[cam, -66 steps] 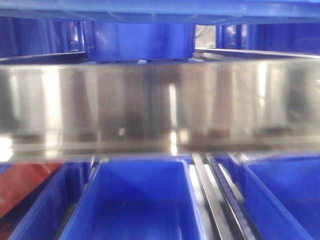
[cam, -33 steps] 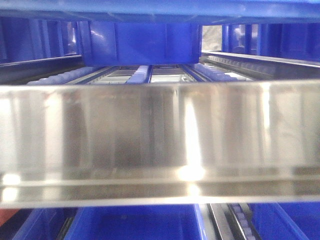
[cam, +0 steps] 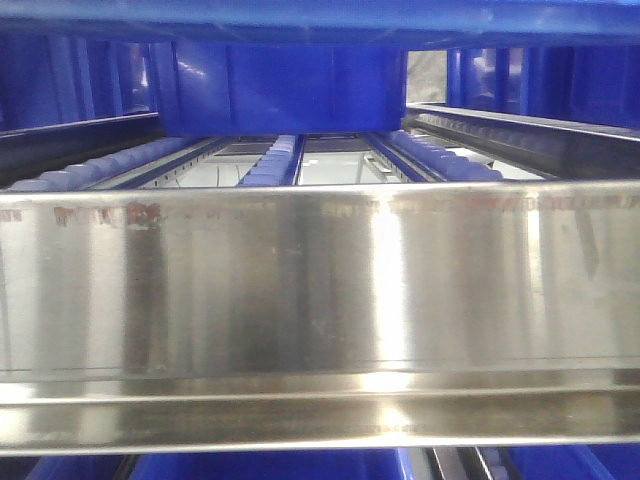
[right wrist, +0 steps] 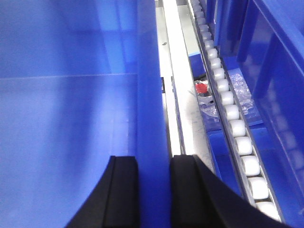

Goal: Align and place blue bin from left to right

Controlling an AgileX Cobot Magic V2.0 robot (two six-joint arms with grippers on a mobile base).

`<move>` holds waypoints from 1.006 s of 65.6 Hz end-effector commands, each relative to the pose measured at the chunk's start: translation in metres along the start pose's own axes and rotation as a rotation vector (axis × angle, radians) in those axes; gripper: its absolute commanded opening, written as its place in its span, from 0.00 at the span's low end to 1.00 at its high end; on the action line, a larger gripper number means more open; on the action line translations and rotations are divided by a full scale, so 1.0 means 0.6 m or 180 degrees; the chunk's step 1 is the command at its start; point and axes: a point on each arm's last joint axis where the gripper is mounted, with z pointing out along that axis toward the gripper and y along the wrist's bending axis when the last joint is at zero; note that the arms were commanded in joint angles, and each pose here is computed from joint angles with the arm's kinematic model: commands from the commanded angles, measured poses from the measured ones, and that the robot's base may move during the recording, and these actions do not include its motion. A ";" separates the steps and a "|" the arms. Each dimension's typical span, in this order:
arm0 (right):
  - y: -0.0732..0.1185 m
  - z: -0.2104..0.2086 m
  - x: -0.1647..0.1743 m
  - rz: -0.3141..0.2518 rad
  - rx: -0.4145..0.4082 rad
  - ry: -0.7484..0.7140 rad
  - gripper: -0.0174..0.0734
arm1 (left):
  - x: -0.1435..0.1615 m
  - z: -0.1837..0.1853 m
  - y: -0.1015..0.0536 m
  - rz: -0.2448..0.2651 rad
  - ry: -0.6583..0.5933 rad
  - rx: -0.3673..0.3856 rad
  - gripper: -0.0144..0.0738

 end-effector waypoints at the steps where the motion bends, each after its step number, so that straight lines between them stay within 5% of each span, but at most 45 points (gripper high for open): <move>1: 0.034 -0.017 -0.033 -0.0022 -0.0749 -0.0689 0.01 | -0.012 -0.012 -0.014 -0.0014 -0.0246 0.0346 0.04; 66: 0.037 -0.018 -0.035 -0.0023 -0.0808 -0.0737 0.01 | -0.013 -0.012 -0.014 -0.0006 -0.0266 0.0329 0.04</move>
